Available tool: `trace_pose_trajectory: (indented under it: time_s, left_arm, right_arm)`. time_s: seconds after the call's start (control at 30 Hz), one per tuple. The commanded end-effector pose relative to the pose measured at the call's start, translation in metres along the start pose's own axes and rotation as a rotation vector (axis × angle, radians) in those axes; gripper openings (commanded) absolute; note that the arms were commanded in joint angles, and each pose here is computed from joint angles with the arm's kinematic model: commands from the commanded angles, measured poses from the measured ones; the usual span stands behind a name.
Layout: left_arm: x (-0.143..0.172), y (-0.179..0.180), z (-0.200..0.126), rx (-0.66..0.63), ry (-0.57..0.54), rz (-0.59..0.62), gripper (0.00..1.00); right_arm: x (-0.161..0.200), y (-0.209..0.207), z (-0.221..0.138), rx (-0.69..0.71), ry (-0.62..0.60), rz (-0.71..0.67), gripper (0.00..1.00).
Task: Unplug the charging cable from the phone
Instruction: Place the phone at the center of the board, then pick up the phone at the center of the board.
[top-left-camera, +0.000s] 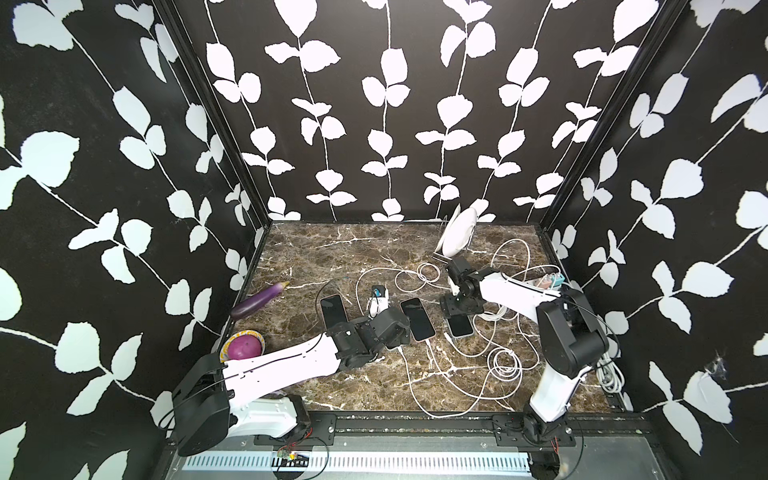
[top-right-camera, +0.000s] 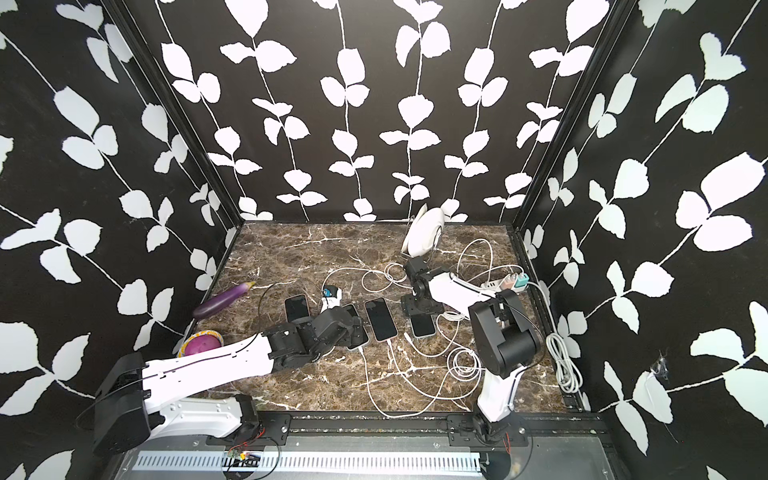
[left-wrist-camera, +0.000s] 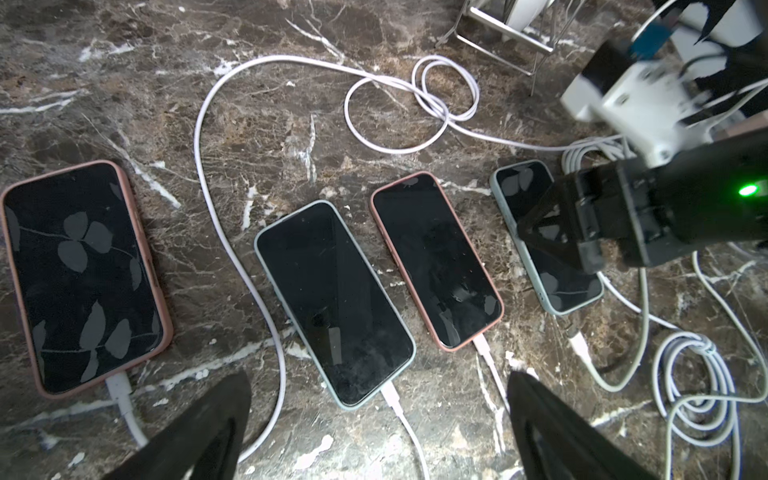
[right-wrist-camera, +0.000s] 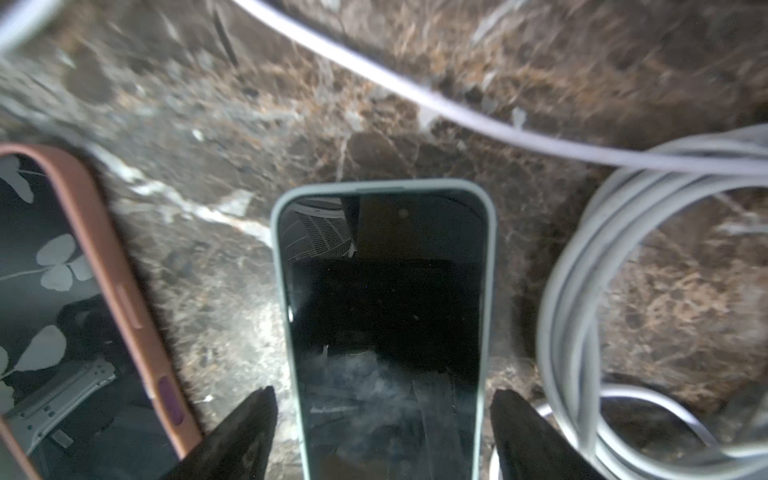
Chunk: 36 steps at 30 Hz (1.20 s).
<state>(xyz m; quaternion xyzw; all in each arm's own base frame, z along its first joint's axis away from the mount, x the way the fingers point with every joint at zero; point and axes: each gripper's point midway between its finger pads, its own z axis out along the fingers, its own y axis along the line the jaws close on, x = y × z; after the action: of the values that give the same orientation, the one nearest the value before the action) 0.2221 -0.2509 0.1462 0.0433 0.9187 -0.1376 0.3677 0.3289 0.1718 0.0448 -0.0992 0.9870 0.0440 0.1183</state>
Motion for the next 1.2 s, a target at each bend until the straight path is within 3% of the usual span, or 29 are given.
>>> trace_pose_trajectory:
  time_s: [0.0, 0.2, 0.53, 1.17]
  left_arm:
    - [0.000, 0.000, -0.002, -0.007, 0.021, -0.004, 0.98]
    - [0.001, 0.017, -0.002, -0.064, 0.010, -0.011, 0.98]
    - [0.025, 0.043, -0.001, -0.069, 0.014, -0.097, 0.98]
    - [0.022, 0.063, -0.012, -0.122, -0.022, -0.080, 0.98]
  right_arm:
    - [-0.007, 0.003, -0.023, -0.008, -0.042, -0.003, 0.87]
    - [-0.019, 0.035, -0.056, -0.012, -0.129, -0.076, 0.89]
    - [-0.028, 0.109, -0.030, -0.037, -0.111, -0.148, 0.96]
    - [-0.003, 0.123, 0.019, -0.009, 0.009, -0.201, 0.99]
